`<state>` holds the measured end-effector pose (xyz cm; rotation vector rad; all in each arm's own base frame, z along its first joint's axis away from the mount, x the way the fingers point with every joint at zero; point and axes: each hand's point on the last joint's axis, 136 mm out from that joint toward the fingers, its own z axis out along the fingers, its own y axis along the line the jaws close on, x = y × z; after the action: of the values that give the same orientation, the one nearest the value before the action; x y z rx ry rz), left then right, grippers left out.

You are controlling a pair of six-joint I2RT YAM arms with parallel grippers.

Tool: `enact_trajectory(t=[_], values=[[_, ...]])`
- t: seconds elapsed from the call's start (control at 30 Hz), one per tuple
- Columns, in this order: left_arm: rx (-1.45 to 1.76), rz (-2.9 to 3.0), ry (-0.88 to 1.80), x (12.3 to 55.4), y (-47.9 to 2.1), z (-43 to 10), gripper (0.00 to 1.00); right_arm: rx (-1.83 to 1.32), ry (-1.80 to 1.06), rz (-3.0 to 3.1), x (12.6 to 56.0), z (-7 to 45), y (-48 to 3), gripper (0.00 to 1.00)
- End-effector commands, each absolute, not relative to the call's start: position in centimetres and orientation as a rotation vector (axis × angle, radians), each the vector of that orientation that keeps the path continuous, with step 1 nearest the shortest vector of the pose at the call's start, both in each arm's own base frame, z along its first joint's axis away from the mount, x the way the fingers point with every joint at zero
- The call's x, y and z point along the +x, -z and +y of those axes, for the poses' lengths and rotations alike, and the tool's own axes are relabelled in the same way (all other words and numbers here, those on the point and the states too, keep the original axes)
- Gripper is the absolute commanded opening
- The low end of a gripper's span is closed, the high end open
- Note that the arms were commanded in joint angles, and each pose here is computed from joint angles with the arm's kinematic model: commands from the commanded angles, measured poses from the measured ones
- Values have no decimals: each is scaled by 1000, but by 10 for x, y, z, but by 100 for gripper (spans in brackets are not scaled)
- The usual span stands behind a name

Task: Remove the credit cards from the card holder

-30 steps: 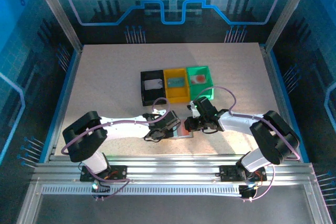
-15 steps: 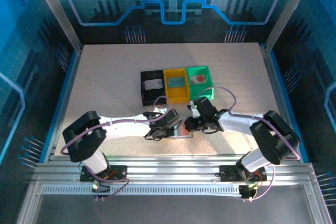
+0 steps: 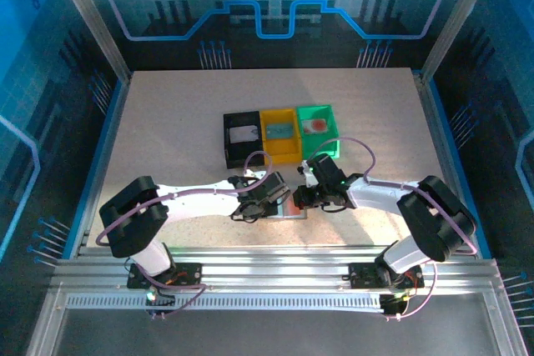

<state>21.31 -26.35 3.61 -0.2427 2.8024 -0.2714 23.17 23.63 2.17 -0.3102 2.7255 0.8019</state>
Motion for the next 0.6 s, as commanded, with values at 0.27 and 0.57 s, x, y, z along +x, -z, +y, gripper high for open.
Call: enact_trajectory(t=[0.27,0.57], values=[[-197,2750,407,227,-62,-295,7,-329,-744,2784,222,231,-10,0],[-185,2749,464,227,-70,-307,11,-330,-752,2780,222,232,-10,0]])
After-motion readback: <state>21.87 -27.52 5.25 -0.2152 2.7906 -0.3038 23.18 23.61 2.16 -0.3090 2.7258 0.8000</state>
